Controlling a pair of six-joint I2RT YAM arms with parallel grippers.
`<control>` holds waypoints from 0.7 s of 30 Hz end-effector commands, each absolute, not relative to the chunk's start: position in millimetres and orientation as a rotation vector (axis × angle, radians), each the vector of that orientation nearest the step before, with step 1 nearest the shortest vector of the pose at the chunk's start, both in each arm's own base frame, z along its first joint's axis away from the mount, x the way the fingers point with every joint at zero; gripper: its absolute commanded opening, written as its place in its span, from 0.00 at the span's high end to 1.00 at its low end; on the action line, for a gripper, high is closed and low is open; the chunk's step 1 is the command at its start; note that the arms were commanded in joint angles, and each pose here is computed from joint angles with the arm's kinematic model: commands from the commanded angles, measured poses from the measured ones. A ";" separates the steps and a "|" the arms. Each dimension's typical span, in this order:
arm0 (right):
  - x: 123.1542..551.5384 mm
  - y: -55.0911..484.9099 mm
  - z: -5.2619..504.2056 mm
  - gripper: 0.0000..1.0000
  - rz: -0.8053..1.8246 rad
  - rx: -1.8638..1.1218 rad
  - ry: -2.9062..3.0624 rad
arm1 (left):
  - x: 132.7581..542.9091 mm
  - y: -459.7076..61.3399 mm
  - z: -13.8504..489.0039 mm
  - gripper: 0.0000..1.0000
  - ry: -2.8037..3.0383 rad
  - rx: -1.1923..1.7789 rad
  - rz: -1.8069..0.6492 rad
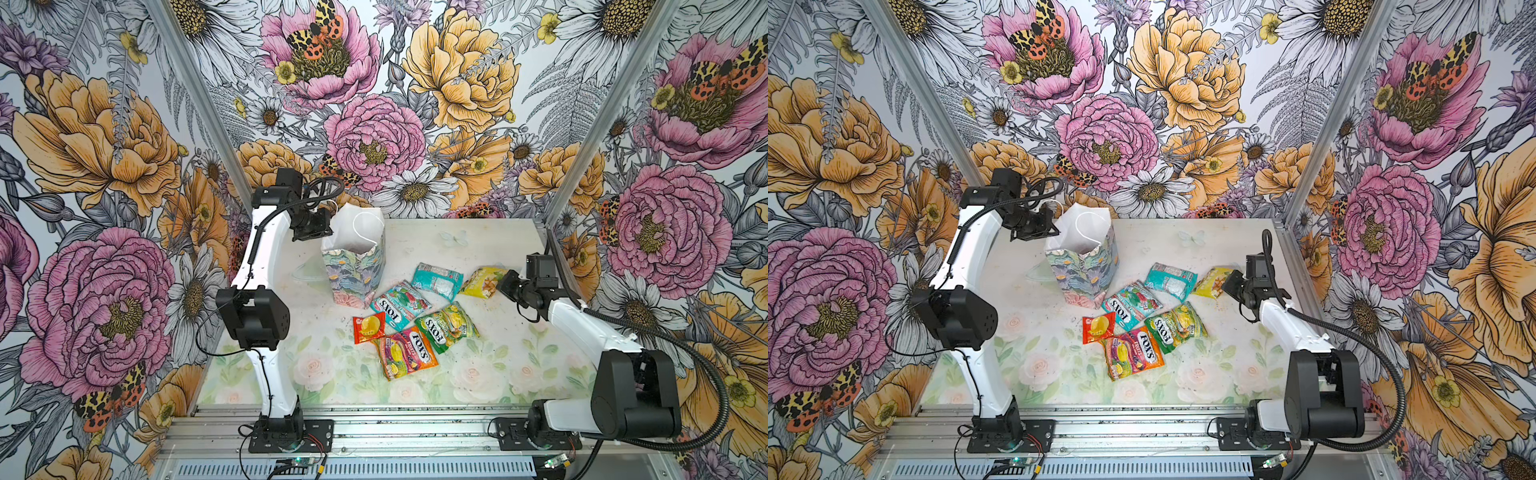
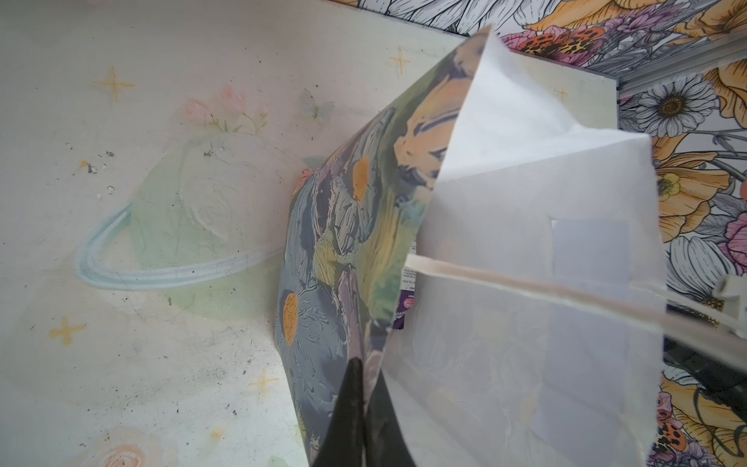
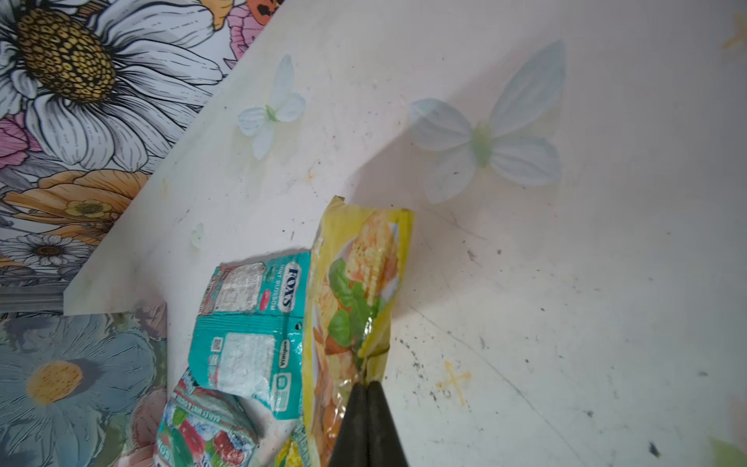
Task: Place the snacks into the paper bag
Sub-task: Pick up the snack from the middle-right of the table.
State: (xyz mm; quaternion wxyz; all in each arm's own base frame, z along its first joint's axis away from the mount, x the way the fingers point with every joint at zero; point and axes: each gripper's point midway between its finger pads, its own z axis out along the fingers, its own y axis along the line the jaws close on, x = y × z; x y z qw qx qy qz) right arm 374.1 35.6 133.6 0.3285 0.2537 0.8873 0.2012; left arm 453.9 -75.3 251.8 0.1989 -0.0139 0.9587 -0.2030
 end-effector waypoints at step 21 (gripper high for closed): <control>400.7 122.0 314.1 1.00 0.623 0.267 2.083 | 448.5 -86.4 262.6 1.00 2.657 0.013 -0.586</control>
